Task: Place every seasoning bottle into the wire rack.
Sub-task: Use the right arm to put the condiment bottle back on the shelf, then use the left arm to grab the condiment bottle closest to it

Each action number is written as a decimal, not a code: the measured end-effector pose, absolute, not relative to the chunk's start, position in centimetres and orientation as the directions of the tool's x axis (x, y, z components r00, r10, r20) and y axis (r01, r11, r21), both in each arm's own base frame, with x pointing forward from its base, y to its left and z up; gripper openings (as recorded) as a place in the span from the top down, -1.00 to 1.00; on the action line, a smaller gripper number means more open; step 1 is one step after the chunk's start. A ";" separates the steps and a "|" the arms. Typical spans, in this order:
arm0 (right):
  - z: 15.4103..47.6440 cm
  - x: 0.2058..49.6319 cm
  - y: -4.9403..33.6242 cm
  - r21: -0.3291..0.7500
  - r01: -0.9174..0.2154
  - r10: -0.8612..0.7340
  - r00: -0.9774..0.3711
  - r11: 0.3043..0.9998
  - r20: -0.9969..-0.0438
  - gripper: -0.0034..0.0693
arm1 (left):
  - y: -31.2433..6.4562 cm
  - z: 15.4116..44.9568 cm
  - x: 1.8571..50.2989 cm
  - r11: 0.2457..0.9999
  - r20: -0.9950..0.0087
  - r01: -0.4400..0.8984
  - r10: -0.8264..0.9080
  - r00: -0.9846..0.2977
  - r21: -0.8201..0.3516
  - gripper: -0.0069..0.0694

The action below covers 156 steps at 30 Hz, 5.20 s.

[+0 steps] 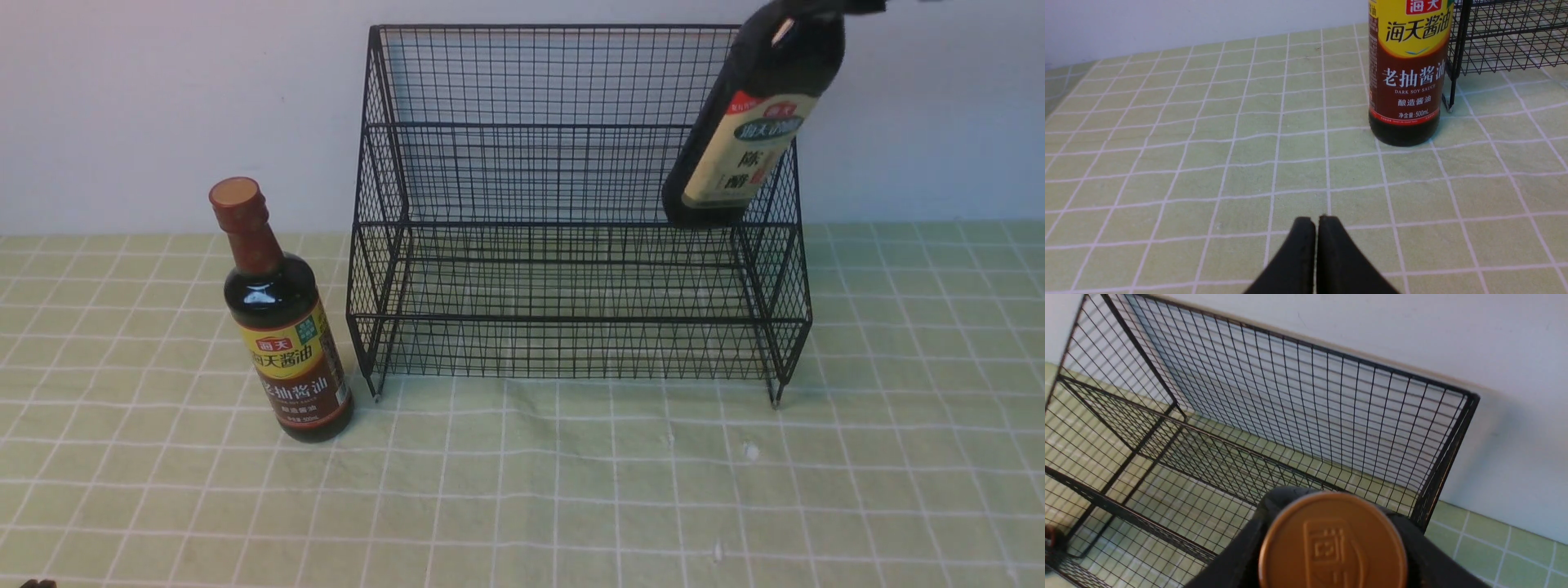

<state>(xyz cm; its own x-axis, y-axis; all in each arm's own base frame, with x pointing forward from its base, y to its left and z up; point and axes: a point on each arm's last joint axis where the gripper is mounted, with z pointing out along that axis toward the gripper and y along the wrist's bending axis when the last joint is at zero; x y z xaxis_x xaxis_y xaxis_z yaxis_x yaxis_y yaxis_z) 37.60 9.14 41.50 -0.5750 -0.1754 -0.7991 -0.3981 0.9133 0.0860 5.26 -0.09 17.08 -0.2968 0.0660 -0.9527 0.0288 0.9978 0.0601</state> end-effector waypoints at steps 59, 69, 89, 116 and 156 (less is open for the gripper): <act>47.8 0.8 0.4 0.088 -0.206 0.090 -0.002 0.975 -0.996 0.94 | -0.1 17.1 5.3 0.998 -0.953 0.029 0.066 -0.297 0.060 0.85; 37.2 -0.1 0.2 0.097 -0.204 0.088 -0.049 0.974 -0.995 0.94 | -0.1 17.1 5.3 0.998 -0.953 0.029 0.066 -0.297 0.060 0.85; 20.2 5.4 0.1 0.047 -0.022 0.043 -0.174 0.999 -0.984 0.94 | -0.1 17.1 5.3 0.998 -0.953 0.029 0.066 -0.297 0.060 0.85; 18.1 5.5 -0.1 0.037 0.028 0.041 -0.198 0.999 -0.979 0.94 | -0.1 17.1 5.3 0.998 -0.953 0.029 0.066 -0.297 0.060 0.85; 18.1 5.5 -0.1 0.036 0.027 0.041 -0.198 0.999 -0.979 0.94 | 0.7 22.0 5.4 0.884 -0.850 0.052 -0.462 0.252 -0.465 0.85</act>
<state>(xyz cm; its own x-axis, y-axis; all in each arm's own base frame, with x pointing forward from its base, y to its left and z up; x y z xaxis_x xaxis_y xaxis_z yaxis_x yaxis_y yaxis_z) 5.47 -0.14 18.13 -0.1983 0.0406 -0.9793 0.0274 0.9990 0.0358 5.37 0.66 22.01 0.2525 -0.4618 -0.8503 0.0521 0.8840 -0.4646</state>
